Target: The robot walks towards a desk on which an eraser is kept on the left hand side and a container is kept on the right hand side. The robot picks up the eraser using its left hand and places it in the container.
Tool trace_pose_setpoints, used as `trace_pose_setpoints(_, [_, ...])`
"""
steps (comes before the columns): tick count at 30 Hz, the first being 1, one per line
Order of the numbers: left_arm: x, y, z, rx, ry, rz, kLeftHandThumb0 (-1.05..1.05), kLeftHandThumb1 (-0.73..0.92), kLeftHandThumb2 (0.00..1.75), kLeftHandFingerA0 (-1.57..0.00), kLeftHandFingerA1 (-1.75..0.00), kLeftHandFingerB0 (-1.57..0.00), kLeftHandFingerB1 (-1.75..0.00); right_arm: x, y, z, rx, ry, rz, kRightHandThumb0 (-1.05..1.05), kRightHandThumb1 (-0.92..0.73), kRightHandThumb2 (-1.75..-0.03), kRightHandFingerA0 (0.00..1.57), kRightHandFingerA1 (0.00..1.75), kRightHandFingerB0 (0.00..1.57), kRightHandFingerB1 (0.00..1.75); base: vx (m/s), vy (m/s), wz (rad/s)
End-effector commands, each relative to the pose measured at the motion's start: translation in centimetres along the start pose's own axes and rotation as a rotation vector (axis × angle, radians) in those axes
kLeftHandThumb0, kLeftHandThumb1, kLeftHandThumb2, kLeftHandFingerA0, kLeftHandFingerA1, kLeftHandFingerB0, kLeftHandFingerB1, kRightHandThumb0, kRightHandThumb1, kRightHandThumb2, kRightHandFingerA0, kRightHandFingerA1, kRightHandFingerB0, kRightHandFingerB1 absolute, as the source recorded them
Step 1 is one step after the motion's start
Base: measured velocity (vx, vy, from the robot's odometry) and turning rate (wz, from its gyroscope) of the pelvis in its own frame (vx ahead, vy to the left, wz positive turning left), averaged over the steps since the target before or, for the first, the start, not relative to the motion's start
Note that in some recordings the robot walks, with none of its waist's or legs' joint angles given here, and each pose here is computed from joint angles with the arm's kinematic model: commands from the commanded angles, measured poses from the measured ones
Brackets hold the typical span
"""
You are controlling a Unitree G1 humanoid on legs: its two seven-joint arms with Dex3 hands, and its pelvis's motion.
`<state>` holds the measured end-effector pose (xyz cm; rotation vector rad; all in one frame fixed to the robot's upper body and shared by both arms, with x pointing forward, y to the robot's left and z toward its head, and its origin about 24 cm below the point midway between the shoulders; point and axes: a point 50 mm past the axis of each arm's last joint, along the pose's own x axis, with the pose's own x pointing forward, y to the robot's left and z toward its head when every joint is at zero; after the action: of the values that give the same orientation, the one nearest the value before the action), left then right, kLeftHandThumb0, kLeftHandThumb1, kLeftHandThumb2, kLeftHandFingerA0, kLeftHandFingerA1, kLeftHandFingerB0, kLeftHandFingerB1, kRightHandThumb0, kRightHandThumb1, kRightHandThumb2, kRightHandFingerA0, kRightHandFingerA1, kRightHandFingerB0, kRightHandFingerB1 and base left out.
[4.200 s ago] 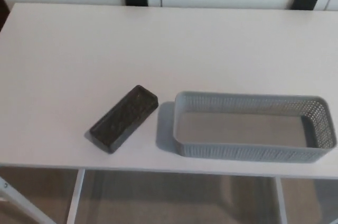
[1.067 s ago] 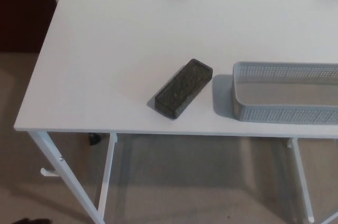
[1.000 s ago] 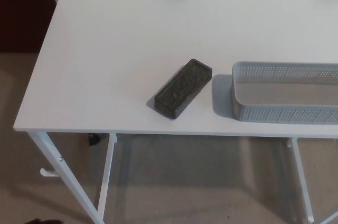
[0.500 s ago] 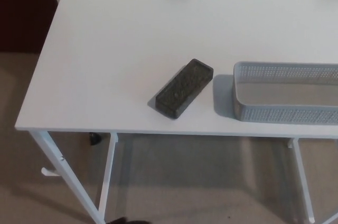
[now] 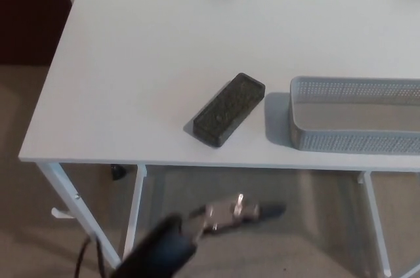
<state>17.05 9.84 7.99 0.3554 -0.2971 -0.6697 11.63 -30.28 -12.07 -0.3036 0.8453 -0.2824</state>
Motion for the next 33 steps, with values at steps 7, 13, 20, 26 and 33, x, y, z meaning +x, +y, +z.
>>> trace_pose_setpoints(7, [10.2, 10.8, 10.3, 0.681, -0.187, 0.333, -0.7, 0.42, 0.54, 0.0, -0.36, -0.17, -0.32, 0.5, -0.7, 1.3, -0.052, -0.033, -0.018, -0.29, -0.41, -0.63, 0.7, 0.54, 0.54, 0.51, 0.0, 0.0, 0.0])
trace_pose_setpoints(13, [12.5, 11.7, 4.9, 0.78, 0.102, 0.368, -0.64, 0.41, 0.73, 0.0, 0.0, -0.12, -0.2, 0.5, -0.6, 1.4, -0.077, -0.031, -0.013, -0.29, -0.43, -0.63, 0.65, 0.52, 0.53, 0.5, 0.0, 0.0, 0.0])
trace_pose_setpoints(20, [13.8, 11.6, 0.2, 0.78, 0.367, 0.35, -0.63, 0.4, 0.72, 0.0, 0.0, -0.09, -0.16, 0.5, -0.6, 1.3, -0.069, -0.034, -0.003, -0.19, -0.49, -0.54, 0.67, 0.47, 0.56, 0.45, 0.0, 0.0, 0.0])
trace_pose_setpoints(26, [14.3, 10.2, -3.5, 0.805, 0.531, 0.324, -0.61, 0.39, 0.7, 0.0, 0.0, -0.07, -0.13, 0.6, -0.4, 1.6, -0.07, -0.038, -0.008, -0.27, -0.42, -0.62, 0.66, 0.54, 0.53, 0.51, 0.0, 0.0, 0.0])
trace_pose_setpoints(33, [14.2, 8.9, -6.2, 0.829, 0.635, 0.297, -0.62, 0.39, 0.73, 0.0, -0.04, -0.02, -0.12, 0.8, -0.6, 1.9, -0.061, -0.037, -0.011, -0.28, -0.41, -0.63, 0.64, 0.56, 0.54, 0.51, 0.0, 0.0, 0.0])
